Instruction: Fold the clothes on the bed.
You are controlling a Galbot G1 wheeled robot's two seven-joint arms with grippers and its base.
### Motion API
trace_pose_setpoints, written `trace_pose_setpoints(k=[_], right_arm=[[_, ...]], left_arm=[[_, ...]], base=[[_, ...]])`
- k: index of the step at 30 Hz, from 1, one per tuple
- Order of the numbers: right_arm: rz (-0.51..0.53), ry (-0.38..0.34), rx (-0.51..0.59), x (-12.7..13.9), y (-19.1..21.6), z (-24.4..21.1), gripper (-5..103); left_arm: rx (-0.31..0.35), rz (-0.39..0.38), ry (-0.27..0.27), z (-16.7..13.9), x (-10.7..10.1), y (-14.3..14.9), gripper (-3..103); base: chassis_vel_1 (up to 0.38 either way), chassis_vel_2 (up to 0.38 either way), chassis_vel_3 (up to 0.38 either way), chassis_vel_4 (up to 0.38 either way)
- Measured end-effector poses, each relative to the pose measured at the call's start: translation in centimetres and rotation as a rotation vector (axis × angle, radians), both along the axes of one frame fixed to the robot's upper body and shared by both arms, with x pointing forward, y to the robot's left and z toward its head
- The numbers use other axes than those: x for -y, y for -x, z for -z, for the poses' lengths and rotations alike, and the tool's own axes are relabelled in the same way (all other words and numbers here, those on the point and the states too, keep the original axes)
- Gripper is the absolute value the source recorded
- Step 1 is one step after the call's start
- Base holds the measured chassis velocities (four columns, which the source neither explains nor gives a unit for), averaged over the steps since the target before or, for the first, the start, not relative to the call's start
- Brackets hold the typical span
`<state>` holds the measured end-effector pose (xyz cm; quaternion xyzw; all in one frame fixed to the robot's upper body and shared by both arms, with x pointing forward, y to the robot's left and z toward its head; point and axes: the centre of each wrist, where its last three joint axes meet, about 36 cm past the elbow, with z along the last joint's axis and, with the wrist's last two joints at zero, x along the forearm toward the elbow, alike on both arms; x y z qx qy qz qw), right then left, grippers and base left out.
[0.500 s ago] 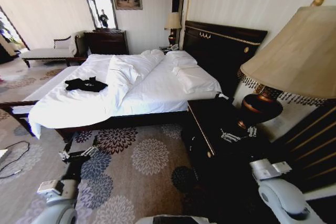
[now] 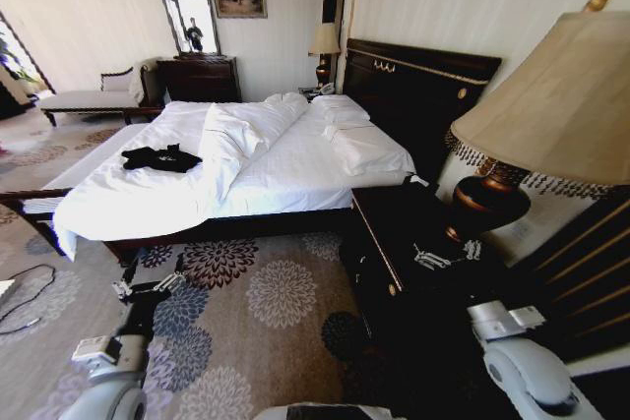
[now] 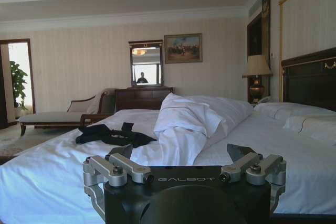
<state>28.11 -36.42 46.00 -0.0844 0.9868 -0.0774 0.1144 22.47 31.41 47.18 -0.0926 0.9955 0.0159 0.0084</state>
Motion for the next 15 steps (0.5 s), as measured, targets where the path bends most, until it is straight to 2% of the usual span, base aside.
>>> trace_pose_setpoints(k=[15], right_arm=[[-0.023,-0.008,0.006,0.05,-0.32,0.19,100]], left_arm=[[0.005,0.001,0.004,0.21,0.23,0.10,100]], base=[[0.000,0.000,0.000,0.000]])
